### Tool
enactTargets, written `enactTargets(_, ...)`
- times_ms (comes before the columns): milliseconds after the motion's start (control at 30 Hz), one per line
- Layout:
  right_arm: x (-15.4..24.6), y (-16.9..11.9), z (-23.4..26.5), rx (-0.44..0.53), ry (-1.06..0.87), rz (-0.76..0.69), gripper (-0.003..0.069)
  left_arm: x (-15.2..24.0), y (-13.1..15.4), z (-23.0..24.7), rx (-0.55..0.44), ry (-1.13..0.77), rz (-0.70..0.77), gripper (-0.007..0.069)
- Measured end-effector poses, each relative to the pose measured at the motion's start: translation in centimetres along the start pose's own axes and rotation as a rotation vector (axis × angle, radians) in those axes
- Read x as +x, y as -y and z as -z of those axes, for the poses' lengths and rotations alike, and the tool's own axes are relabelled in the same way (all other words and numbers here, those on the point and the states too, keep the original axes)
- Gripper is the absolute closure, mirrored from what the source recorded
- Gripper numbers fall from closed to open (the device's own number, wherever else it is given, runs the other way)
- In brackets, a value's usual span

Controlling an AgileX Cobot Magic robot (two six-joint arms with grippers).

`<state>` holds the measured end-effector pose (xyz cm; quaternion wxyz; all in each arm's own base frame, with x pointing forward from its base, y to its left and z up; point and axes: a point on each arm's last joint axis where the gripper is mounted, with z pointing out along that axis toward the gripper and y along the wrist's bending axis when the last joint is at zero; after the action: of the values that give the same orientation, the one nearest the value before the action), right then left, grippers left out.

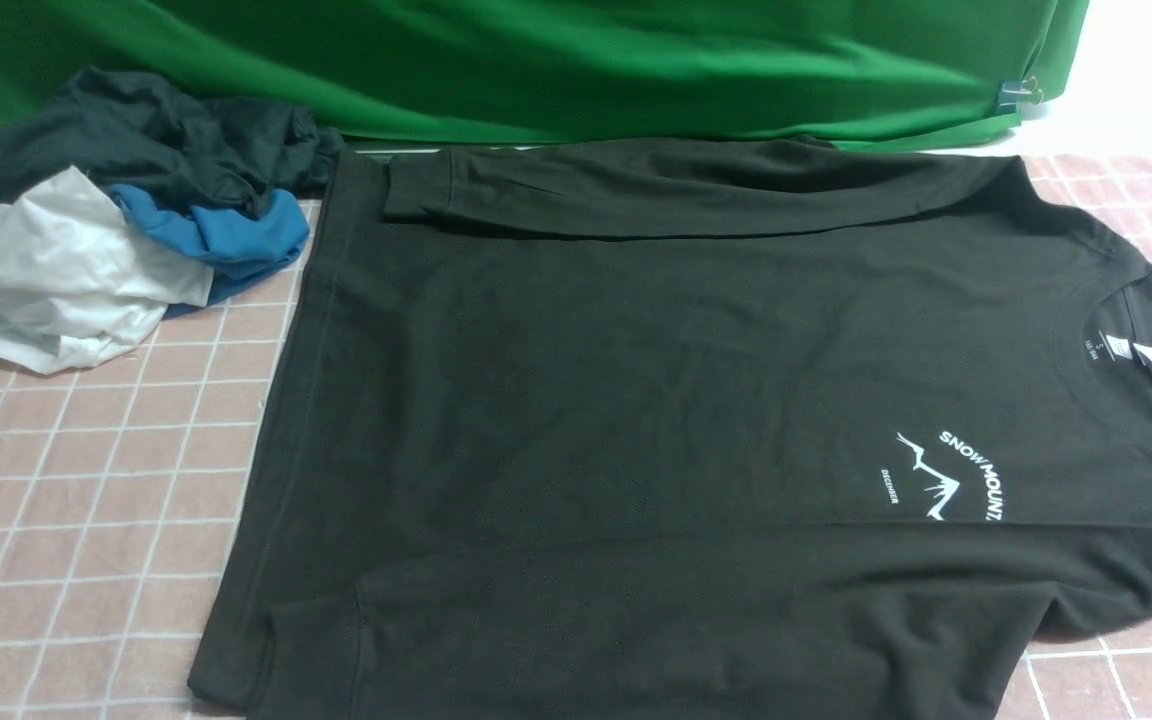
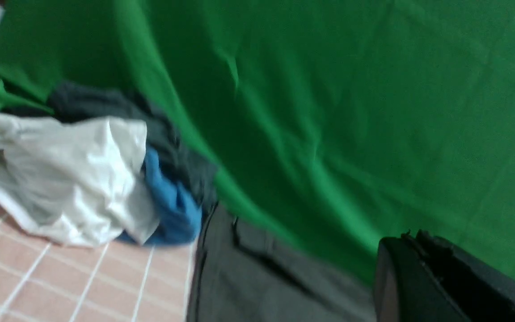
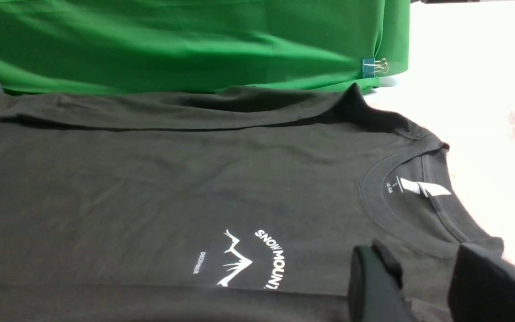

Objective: Fold a long-sleeved shirt over a pink coffee tablecloth.
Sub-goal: 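Grasp the left edge of the dark T-shirt lying flat on the table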

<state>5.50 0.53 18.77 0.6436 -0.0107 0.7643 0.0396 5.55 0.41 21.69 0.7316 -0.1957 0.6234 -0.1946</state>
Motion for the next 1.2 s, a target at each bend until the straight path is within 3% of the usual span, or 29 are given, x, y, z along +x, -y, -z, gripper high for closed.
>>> enactTargets(100, 0.0, 0.0, 0.0, 0.0, 0.0, 0.0, 0.0419, 0.0, 0.5, 0.0, 0.021, -0.06, 0.066, 0.0606)
enactTargets(200, 0.0, 0.0, 0.0, 0.0, 0.0, 0.0, 0.0419, -1.2, 2.2, 0.2, 0.089, -0.127, 0.011, 0.0606)
enactTargets(367, 0.0, 0.0, 0.0, 0.0, 0.0, 0.0, 0.0419, -4.5, 6.2, -1.3, 0.228, -0.333, -0.246, 0.0606)
enactTargets(467, 0.0, 0.0, 0.0, 0.0, 0.0, 0.0, 0.0419, -4.5, 7.8, -3.2, 0.278, -0.591, -0.354, 0.0606)
enactTargets(600, -0.1, 0.0, 0.0, 0.001, 0.007, 0.0, 0.0419, -3.8, 8.4, -6.7, 0.278, -0.871, -0.468, 0.0606)
enactTargets(700, -0.3, 0.0, 0.0, 0.002, 0.028, -0.012, 0.0419, -3.1, 8.4, -8.2, 0.276, -0.957, -0.503, 0.0606)
enactTargets(767, -0.5, 0.0, 0.0, -0.003, 0.06, -0.113, 0.0419, -2.3, 8.2, -9.4, 0.286, -1.044, -0.524, 0.0606)
enactTargets(967, -1.9, 0.1, 0.2, -0.05, 0.208, -0.614, 0.0419, 0.7, 7.9, -11.1, 0.339, -1.269, -0.532, 0.0606)
enactTargets(1100, -2.1, 0.0, 0.3, -0.083, 0.193, -0.744, 0.042, 2.3, 9.1, -10.8, 0.447, -1.339, -0.585, 0.0606)
enactTargets(1200, -4.3, -0.9, 1.0, -0.142, 0.05, -0.677, 0.0422, 3.1, 9.4, -11.0, 0.452, -1.396, -0.626, 0.0606)
